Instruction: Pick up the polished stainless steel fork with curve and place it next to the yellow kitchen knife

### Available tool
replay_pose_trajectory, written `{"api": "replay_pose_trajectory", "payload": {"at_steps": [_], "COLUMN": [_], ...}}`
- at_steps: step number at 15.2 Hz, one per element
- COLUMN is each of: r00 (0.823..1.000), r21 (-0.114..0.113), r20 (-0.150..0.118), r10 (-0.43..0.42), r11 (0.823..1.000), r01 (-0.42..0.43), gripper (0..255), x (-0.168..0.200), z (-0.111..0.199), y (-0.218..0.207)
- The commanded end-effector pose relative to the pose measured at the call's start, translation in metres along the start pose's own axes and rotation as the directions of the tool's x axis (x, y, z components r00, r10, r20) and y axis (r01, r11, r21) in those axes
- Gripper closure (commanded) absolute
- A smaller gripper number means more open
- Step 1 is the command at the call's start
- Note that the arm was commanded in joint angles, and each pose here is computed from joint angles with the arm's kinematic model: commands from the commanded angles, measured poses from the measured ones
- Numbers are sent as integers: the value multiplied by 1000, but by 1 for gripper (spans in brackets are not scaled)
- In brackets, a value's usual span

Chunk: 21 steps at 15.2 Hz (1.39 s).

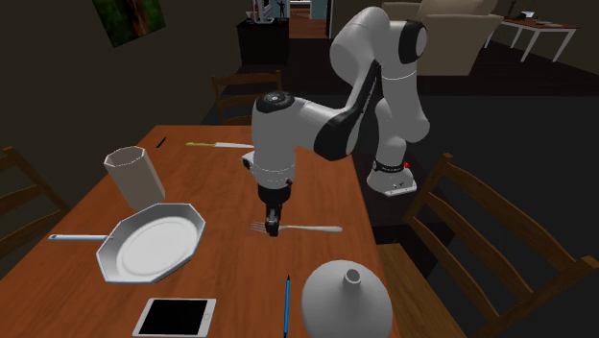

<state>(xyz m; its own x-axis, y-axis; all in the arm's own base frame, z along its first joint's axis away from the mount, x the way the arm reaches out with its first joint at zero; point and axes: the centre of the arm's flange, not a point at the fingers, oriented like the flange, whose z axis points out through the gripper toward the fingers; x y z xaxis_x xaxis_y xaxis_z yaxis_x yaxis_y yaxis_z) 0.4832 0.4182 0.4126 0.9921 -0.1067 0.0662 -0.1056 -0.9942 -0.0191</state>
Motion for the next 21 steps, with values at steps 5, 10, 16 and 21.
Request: {"api": "replay_pose_trajectory", "payload": {"at_steps": [5,10,16,21], "r00": [1000,1000,1000,1000], "r21": [0,0,0,0], "r20": [0,0,0,0], "r10": [0,0,0,0], "r11": [1000,1000,1000,1000], "r01": [0,0,0,0], "gripper": [255,255,255,255], "x": [53,101,158,206], "z": [0,2,4,6], "y": [51,97,151,196]}}
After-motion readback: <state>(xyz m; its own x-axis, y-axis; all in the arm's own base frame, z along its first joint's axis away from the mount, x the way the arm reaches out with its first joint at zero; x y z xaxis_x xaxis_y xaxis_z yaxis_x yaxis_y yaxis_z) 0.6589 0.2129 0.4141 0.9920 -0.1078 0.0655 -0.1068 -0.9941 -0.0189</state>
